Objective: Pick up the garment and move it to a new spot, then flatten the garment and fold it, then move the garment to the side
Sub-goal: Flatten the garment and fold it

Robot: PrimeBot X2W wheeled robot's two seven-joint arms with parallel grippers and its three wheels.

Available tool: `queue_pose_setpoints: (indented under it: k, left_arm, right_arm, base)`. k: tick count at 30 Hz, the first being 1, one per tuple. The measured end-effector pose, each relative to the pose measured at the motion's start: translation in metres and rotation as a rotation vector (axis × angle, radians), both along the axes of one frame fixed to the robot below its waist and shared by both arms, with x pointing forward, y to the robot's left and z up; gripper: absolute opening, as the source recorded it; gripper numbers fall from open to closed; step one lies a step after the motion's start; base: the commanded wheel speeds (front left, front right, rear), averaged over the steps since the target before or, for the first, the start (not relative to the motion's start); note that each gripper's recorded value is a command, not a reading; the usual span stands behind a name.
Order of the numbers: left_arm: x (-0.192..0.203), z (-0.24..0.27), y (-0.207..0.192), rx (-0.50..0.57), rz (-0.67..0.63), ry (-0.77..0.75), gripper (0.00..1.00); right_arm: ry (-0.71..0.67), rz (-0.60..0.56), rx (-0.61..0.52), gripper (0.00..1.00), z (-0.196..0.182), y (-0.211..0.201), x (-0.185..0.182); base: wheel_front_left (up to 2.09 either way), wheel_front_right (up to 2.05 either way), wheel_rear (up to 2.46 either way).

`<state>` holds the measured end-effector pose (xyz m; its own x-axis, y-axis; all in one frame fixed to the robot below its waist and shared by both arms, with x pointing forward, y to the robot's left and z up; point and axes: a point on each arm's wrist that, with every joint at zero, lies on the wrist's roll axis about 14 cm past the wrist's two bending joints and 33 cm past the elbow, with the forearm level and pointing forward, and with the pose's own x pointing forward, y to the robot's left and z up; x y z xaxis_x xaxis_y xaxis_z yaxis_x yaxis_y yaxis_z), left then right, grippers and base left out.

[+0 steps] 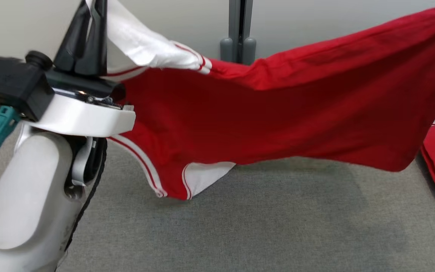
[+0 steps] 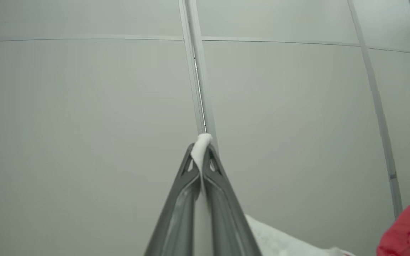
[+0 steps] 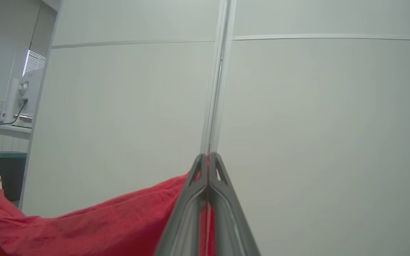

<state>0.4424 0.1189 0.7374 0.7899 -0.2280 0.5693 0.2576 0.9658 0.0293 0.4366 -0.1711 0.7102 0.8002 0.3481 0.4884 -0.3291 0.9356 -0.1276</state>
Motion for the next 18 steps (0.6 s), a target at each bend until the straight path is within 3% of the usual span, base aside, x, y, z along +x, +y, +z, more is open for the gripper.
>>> queue_pose_setpoints:
  k: [4, 8, 18]
  left_arm:
    - [-0.019, 0.046, -0.007, 0.021, -0.011, -0.111, 0.00]
    - [-0.027, 0.066, -0.013, 0.022, -0.028, -0.144, 0.00]
    - [0.020, 0.039, -0.008, -0.039, -0.041, -0.009, 0.00]
  right_arm:
    - [-0.090, -0.035, 0.004, 0.00, 0.036, -0.003, -0.022]
    - [-0.101, -0.054, 0.015, 0.00, 0.048, -0.006, -0.033]
    - [-0.010, -0.060, 0.085, 0.00, 0.035, -0.008, -0.008]
  base:
    - [0.00, 0.00, 0.00]
    - [0.00, 0.00, 0.00]
    - [0.00, 0.00, 0.00]
